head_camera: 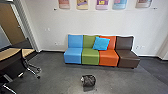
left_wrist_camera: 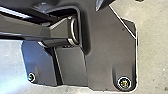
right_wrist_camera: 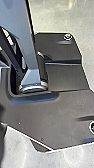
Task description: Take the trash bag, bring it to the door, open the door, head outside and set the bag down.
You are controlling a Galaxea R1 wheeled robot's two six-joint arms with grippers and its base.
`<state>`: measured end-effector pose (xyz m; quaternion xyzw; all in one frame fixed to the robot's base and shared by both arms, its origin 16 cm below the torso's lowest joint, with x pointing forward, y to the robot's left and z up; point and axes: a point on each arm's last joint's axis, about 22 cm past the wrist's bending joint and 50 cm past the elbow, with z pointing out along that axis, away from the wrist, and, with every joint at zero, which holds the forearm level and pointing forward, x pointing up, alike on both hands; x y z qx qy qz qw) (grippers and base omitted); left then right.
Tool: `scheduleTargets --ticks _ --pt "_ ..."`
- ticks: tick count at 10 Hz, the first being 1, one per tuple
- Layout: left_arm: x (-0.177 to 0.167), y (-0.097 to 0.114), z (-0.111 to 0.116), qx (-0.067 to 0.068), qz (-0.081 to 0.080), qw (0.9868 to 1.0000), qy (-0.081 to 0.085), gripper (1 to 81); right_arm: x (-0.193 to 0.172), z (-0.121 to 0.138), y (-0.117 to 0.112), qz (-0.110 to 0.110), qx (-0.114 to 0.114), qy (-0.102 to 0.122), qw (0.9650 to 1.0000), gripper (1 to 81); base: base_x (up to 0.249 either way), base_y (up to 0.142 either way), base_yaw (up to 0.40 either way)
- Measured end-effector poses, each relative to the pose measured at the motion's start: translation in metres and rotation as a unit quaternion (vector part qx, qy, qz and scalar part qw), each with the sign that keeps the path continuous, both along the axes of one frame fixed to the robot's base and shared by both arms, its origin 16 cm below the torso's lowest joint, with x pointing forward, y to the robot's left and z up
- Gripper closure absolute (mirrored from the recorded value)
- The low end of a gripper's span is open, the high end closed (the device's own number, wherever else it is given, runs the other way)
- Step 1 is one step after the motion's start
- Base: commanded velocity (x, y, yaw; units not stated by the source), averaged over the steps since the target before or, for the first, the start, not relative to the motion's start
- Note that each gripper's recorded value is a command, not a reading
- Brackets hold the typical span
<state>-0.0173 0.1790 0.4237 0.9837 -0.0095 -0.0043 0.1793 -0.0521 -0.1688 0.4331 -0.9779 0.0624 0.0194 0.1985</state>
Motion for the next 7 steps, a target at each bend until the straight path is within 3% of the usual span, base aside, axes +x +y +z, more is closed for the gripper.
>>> scheduleTargets --ticks 7 --pt "0.0001 -0.0004 0.0000 0.000 0.000 1.0000 0.000 1.0 0.0020 -0.0002 0.0000 0.000 0.000 -0.001 1.0000 1.0 0.123 0.000 0.000"
